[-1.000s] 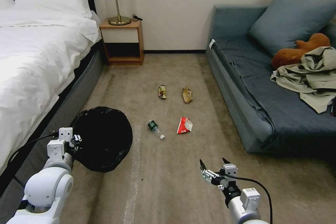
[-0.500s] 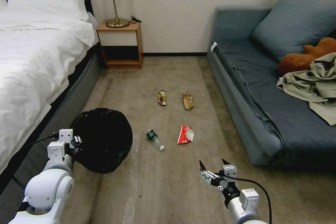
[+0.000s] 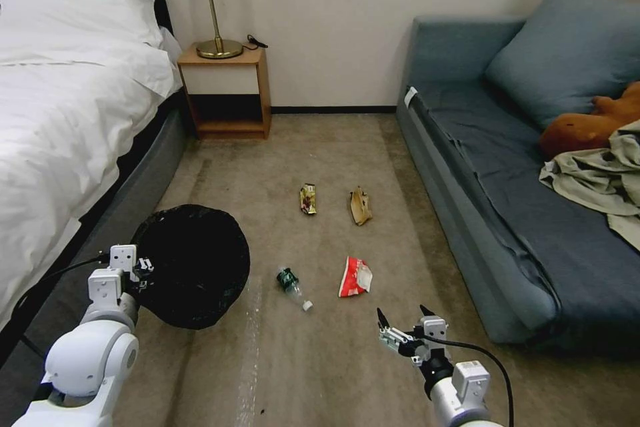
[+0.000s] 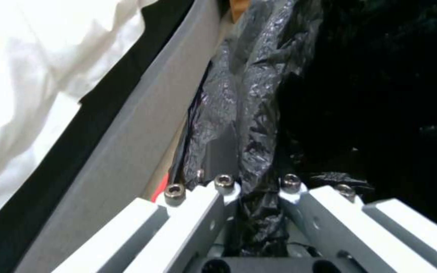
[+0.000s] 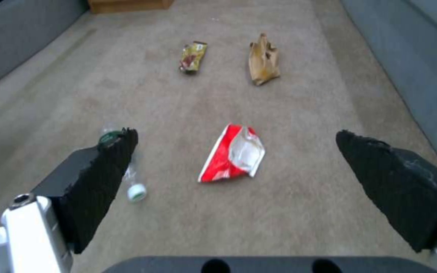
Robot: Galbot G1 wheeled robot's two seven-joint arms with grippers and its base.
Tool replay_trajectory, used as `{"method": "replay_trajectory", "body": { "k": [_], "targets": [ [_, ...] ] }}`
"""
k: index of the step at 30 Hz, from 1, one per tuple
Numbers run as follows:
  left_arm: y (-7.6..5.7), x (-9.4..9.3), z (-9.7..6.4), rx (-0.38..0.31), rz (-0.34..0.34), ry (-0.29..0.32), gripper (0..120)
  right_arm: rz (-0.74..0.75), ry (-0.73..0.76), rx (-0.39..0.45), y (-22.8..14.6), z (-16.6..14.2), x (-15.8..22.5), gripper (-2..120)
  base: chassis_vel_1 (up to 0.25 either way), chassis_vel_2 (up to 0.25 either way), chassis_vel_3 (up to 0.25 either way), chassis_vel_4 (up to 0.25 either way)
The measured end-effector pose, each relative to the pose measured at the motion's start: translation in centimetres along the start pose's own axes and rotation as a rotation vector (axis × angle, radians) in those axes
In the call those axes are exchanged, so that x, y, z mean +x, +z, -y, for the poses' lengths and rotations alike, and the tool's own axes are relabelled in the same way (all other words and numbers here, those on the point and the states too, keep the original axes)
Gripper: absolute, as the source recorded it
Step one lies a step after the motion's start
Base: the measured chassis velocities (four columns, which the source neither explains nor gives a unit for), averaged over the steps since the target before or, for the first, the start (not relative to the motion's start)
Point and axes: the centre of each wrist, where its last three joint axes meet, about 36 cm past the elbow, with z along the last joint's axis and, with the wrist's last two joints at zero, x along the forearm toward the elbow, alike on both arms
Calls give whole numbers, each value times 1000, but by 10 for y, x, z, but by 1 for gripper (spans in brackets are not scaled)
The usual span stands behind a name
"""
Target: Pick up the trash bin, then pick up the garbage on the floor and place it into the trash bin.
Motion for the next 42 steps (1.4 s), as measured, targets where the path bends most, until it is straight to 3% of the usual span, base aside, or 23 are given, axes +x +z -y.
{"method": "replay_trajectory", "body": {
  "k": [42],
  "targets": [
    [5, -10, -1, 5, 4, 2, 1, -48, -57, 21, 15, -7, -17, 100, -127, 121, 128, -127]
  ]
}}
